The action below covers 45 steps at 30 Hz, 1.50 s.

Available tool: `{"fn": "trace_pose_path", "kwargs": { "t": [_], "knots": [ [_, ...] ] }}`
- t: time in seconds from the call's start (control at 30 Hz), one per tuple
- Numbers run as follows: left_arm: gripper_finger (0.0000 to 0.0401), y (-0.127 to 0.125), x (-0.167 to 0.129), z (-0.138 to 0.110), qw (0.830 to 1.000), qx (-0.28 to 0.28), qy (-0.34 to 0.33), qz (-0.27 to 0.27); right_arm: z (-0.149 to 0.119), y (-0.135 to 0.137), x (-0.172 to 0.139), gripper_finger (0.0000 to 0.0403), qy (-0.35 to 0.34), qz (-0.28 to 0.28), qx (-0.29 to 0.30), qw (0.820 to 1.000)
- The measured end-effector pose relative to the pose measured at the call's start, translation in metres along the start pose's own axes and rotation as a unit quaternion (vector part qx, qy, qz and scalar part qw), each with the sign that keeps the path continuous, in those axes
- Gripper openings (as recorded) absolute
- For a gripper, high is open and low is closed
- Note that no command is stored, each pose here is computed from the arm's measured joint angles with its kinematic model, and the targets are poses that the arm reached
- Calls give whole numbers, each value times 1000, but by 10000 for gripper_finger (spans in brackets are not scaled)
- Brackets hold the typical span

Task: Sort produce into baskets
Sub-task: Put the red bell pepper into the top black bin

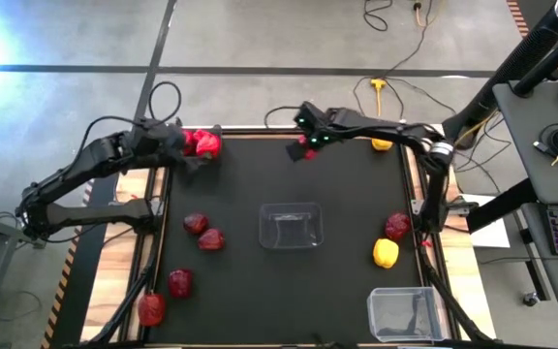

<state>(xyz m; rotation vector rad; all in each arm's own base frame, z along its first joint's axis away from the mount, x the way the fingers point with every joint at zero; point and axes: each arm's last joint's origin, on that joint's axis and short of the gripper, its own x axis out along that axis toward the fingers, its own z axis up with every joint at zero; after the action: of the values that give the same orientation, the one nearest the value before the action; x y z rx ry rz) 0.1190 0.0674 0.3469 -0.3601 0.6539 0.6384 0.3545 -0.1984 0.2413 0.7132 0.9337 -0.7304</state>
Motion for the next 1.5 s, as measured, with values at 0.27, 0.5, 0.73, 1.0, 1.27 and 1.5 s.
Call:
{"fn": "trace_pose_path", "kwargs": {
  "t": [0.27, 0.5, 0.73, 1.0, 1.27, 1.5],
  "knots": [
    [400, 6, 7, -28, 995, -72, 61, 19, -1, 36, 70, 290, 60, -9, -32, 998],
    [400, 6, 24, -44, 994, -71, 77, 7, -5, 52, 100, 307, 129, -48, -49, 989],
    [400, -1, 41, -39, 992, -106, -4, -63, -3, 59, 111, 314, 153, -58, -54, 985],
    [400, -12, 72, -48, 971, -177, -54, -152, 1, 59, 101, 315, 169, -43, -108, 979],
    [400, -32, 72, -36, 913, -247, -228, -232, -4, 59, 105, 315, 179, -43, -138, 973],
    [400, -55, 47, -24, 912, -196, -282, -223, -3, 61, 109, 315, 154, -38, -199, 967]
  ]
}}
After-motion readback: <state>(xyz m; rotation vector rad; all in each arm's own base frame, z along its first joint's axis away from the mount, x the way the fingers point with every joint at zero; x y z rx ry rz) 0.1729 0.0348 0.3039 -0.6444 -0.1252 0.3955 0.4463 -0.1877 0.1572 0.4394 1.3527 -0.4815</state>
